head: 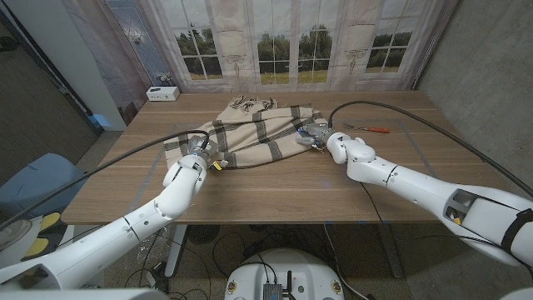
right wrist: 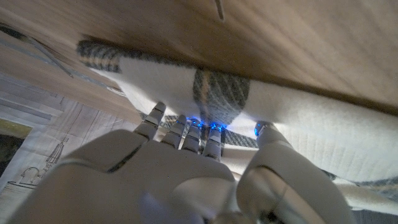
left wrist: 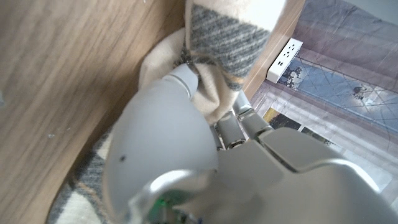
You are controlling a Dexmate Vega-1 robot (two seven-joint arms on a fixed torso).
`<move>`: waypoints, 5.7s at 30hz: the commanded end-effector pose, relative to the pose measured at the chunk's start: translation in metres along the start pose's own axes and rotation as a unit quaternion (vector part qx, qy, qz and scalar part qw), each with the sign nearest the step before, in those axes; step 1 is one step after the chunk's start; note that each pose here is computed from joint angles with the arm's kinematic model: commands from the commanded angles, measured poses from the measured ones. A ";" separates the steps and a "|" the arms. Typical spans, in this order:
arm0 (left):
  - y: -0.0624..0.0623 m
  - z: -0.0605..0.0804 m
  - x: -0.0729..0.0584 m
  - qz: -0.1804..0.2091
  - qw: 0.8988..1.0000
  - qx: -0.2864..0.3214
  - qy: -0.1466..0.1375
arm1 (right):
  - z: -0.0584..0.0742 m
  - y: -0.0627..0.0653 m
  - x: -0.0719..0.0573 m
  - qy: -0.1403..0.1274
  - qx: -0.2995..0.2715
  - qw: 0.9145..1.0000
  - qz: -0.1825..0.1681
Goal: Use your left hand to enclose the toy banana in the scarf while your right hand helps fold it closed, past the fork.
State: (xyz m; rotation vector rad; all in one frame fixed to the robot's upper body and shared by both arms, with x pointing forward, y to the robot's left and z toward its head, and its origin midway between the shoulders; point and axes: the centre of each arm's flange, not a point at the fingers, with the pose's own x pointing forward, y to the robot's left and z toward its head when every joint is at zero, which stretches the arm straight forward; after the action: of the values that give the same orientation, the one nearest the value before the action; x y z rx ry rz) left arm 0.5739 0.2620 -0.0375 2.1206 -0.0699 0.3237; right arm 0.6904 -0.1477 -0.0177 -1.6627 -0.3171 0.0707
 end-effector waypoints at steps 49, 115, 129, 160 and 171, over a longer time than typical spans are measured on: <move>0.208 -0.076 0.038 0.344 0.721 0.548 -0.246 | -0.017 0.054 -0.013 -0.019 -0.042 0.998 0.042; 0.319 0.107 0.132 0.458 0.591 0.583 -0.318 | -0.015 0.055 -0.024 -0.042 -0.076 0.995 0.046; 0.322 0.120 0.113 0.524 0.582 0.518 -0.344 | -0.016 0.054 -0.023 -0.041 -0.072 0.995 0.045; 0.303 0.100 0.045 0.690 0.606 0.322 -0.230 | -0.015 0.014 -0.043 -0.018 -0.081 0.996 -0.013; 0.280 0.075 0.026 0.689 0.661 0.256 -0.152 | -0.027 -0.015 -0.070 0.027 -0.060 0.995 -0.081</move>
State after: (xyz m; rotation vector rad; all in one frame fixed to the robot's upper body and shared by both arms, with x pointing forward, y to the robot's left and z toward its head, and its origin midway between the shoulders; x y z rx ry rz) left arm 0.5901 0.0211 0.1656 2.3084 -2.2501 0.7132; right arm 0.6545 -0.1784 -0.0419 -1.8144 -0.3581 0.0484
